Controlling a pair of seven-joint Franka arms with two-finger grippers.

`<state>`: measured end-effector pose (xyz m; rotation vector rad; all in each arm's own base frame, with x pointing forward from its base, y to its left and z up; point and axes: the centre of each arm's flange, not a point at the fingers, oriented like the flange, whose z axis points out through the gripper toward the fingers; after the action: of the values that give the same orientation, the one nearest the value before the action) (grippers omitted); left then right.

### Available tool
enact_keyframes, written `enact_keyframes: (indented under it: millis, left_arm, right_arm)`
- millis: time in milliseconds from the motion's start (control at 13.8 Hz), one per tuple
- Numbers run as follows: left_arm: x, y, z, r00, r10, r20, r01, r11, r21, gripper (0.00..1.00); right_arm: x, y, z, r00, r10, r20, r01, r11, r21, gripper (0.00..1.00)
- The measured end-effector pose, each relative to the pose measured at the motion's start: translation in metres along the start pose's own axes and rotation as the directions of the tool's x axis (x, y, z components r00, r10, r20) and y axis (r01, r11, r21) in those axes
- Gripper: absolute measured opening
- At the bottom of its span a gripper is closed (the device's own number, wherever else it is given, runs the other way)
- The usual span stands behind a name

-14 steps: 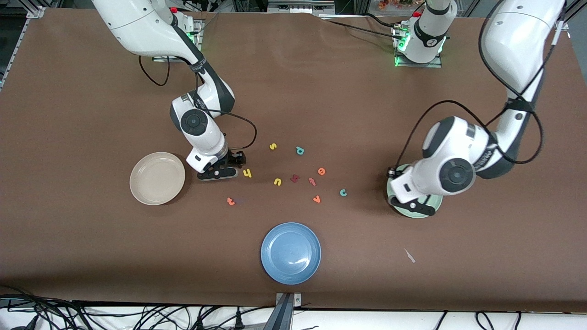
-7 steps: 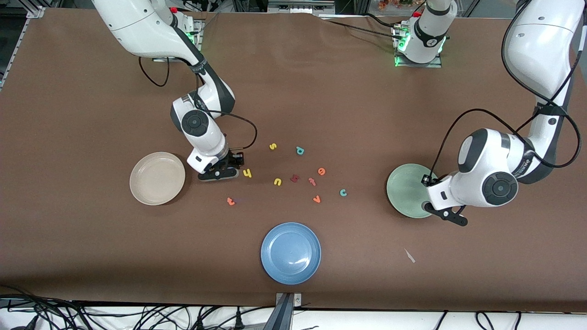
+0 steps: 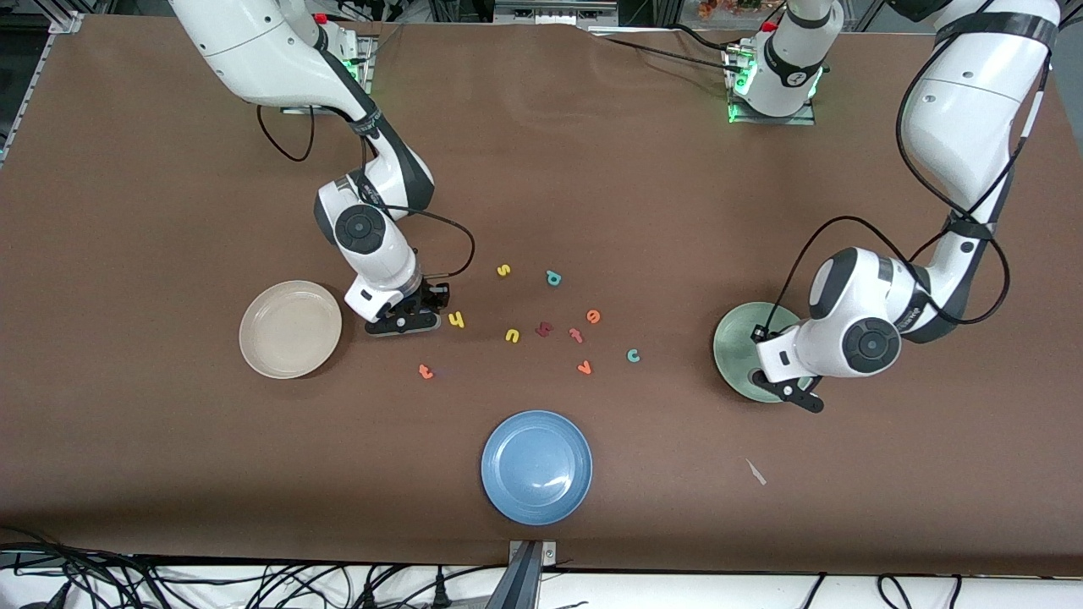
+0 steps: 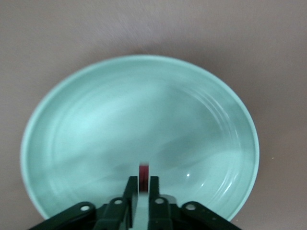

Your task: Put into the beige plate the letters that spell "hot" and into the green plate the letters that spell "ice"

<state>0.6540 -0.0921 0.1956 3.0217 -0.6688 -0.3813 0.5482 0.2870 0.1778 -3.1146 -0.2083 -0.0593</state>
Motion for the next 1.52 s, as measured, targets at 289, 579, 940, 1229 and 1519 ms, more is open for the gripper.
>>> enact_keyframes:
  millis: [289,579,940,1229,1519]
  left_arm:
    - [0.001,0.001,-0.027,1.0,-0.005,-0.031,0.005,1.0,0.018,0.62]
    - [-0.003,0.011,-0.075,1.0,-0.003,-0.028,0.004,0.999,0.038,0.99]
    - [0.008,0.034,-0.115,0.995,0.028,-0.096,-0.024,0.999,0.044,1.0]
    - [0.015,0.051,-0.133,0.99,0.054,-0.132,-0.049,0.998,0.041,1.0]
    - [0.021,0.081,-0.128,0.988,0.082,-0.13,-0.082,0.997,0.009,1.0]
  right_arm:
    - [0.0,0.0,0.001,1.0,0.0,0.002,0.0,1.0,-0.001,0.43]
    - [0.001,0.0,0.0,1.0,0.0,0.002,0.0,1.0,-0.001,0.32]
    - [0.001,0.0,0.0,1.0,0.0,0.003,0.0,1.0,-0.002,0.28]
    - [0.022,-0.001,-0.026,0.997,0.012,0.081,-0.008,0.999,-0.05,0.28]
    - [0.053,0.015,-0.068,0.991,-0.001,0.132,0.013,0.996,-0.094,0.28]
